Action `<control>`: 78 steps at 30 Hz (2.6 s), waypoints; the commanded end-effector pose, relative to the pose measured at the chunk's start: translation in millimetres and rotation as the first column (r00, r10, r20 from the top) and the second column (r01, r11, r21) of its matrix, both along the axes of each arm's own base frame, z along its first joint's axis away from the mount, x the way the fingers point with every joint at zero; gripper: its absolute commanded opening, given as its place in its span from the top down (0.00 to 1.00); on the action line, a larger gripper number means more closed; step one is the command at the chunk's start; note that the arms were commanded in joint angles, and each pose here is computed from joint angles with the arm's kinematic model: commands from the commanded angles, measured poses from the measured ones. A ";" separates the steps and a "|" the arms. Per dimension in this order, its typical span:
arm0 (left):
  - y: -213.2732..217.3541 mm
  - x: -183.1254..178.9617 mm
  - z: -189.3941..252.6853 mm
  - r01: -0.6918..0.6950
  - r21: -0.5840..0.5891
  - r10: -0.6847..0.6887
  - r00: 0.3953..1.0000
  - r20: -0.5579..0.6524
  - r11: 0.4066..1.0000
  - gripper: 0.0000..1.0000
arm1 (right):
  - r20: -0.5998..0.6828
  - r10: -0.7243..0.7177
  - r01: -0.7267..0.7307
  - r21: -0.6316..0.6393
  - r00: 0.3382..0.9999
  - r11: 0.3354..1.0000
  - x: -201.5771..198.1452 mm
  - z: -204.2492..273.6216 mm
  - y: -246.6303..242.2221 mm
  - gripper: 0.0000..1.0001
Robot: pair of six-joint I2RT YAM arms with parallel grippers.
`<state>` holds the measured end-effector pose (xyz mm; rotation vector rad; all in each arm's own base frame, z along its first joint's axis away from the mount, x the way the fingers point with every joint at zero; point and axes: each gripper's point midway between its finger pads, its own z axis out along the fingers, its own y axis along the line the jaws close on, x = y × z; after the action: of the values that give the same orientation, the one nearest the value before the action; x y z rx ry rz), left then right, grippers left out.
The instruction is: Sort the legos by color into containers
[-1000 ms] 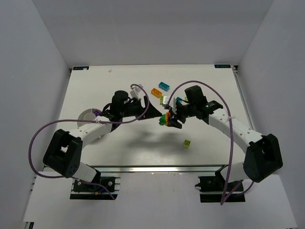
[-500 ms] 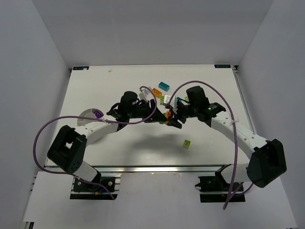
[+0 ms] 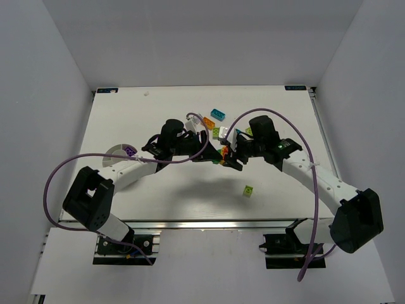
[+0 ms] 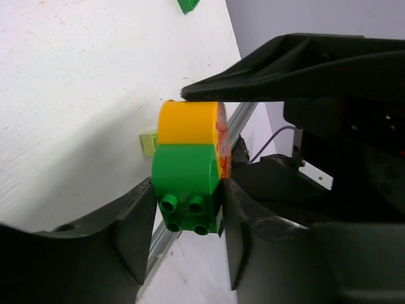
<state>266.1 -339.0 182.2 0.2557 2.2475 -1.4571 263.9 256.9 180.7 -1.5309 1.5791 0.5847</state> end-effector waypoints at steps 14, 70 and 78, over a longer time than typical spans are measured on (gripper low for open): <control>28.6 17.0 41.9 -0.100 0.048 0.094 0.989 0.113 0.994 1.00 | 0.072 -0.117 0.118 -0.020 0.991 0.993 21.7 -4.0 -14.5 1.00; 444.2 85.4 -17.2 -0.678 0.688 0.761 0.295 0.578 -0.259 1.00 | 0.032 -0.040 0.035 0.147 0.999 0.988 -23.7 10.3 -16.6 1.00; 444.1 83.0 -39.9 -0.631 0.739 0.759 0.356 0.545 -0.234 1.00 | 0.013 -0.025 0.023 0.142 1.000 0.990 -26.1 7.8 -15.7 1.00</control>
<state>348.9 104.3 147.1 -0.8293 2.2092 0.6350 239.5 238.5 181.8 -1.3958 1.5451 0.6364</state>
